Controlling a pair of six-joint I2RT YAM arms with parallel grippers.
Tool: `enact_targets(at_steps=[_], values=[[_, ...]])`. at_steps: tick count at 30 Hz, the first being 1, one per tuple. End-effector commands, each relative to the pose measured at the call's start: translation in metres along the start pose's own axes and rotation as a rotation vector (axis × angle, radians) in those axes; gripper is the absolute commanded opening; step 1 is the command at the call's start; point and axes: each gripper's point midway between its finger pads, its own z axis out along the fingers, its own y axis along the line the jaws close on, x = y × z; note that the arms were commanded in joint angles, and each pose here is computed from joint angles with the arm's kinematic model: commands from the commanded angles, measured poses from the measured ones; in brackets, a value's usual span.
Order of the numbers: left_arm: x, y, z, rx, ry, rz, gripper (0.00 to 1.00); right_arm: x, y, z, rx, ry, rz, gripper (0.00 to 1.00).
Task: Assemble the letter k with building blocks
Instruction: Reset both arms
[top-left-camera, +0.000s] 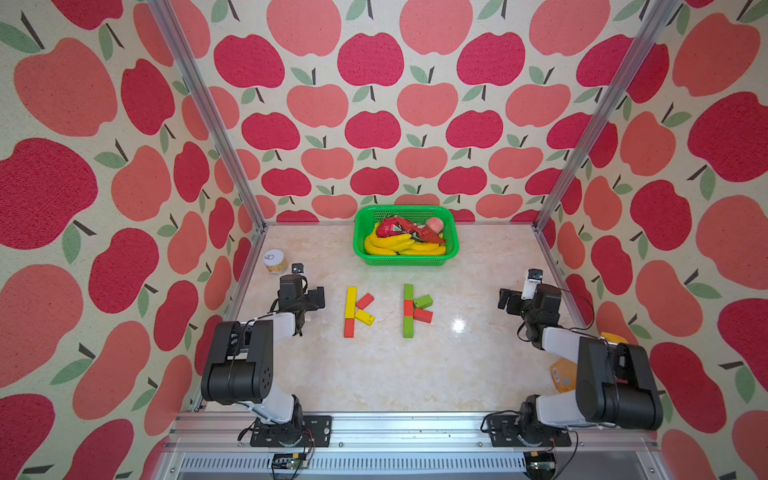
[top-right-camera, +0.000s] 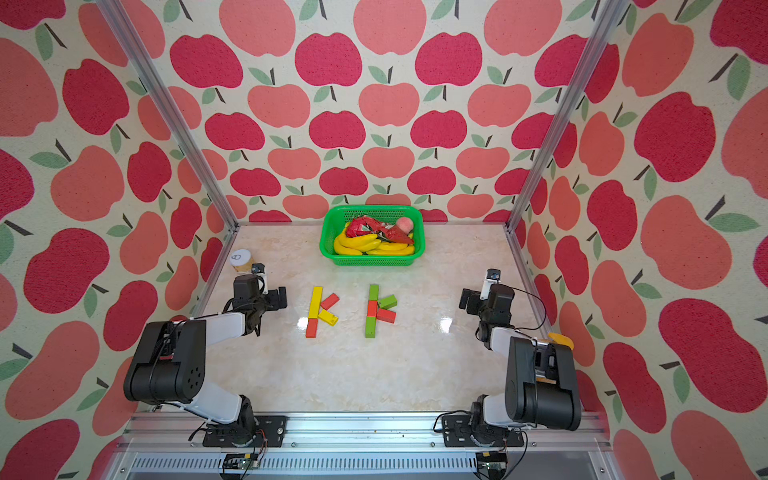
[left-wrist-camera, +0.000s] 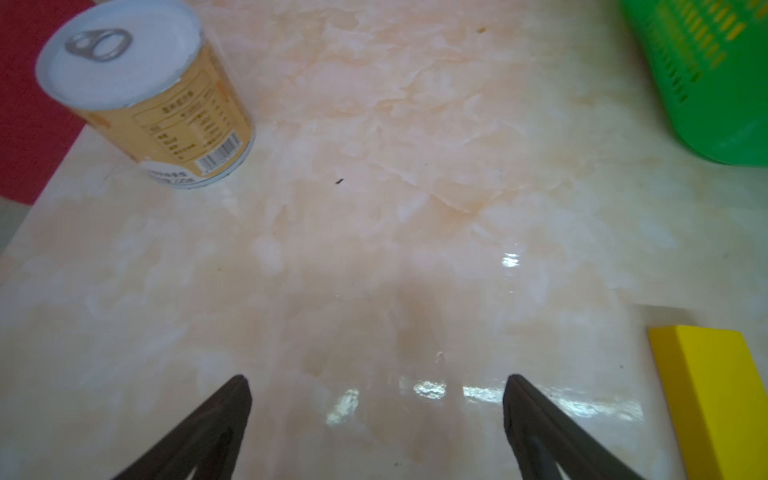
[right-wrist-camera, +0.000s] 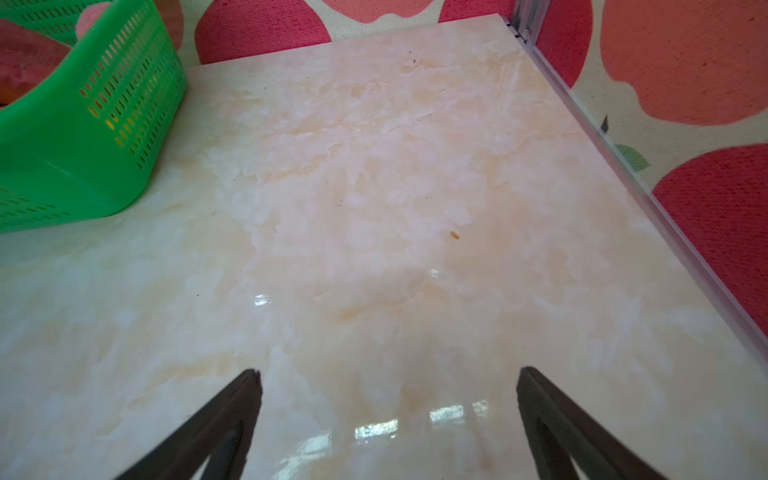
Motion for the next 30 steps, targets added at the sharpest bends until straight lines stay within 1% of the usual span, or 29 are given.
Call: enact_targets(at_steps=[1, 2, 3, 4, 5, 6, 8, 10, 12, 15, 19, 30], values=[[-0.028, -0.039, -0.026, 0.214, -0.286, 0.131, 0.98, -0.024, 0.028, -0.006, -0.16, -0.103, -0.048, 0.99], [-0.027, -0.038, -0.028, 0.232, -0.287, 0.121, 0.98, -0.03, 0.031, -0.011, -0.175, -0.161, -0.019, 0.99], [-0.028, -0.04, -0.028, 0.25, -0.277, 0.128, 0.98, -0.037, 0.036, -0.019, -0.204, -0.237, -0.019, 0.99], [-0.028, -0.045, -0.023, 0.265, -0.258, 0.143, 0.98, -0.03, 0.038, -0.02, -0.206, -0.257, -0.028, 0.99], [-0.026, -0.044, -0.02, 0.261, -0.241, 0.142, 0.98, -0.026, 0.031, -0.016, -0.17, -0.255, -0.011, 0.99], [-0.026, -0.042, -0.02, 0.257, -0.243, 0.132, 0.98, -0.026, 0.03, -0.015, -0.167, -0.261, -0.004, 0.99], [-0.026, -0.041, -0.019, 0.252, -0.239, 0.13, 0.98, -0.024, 0.04, -0.011, -0.213, -0.232, -0.039, 0.99], [-0.026, -0.041, -0.019, 0.25, -0.239, 0.129, 0.98, -0.019, 0.046, -0.01, -0.228, -0.243, -0.069, 0.99], [-0.025, -0.04, -0.017, 0.232, -0.235, 0.13, 0.98, -0.015, 0.043, -0.005, -0.177, -0.244, -0.07, 0.99], [-0.025, -0.025, -0.011, 0.129, -0.214, 0.092, 0.98, -0.015, 0.037, 0.005, -0.096, -0.205, -0.082, 0.99], [-0.026, -0.025, -0.011, 0.127, -0.216, 0.092, 0.98, -0.015, 0.036, 0.005, -0.067, -0.213, -0.091, 0.99], [-0.025, -0.025, -0.01, 0.122, -0.214, 0.094, 0.98, -0.015, 0.036, 0.005, -0.066, -0.213, -0.091, 0.99]])
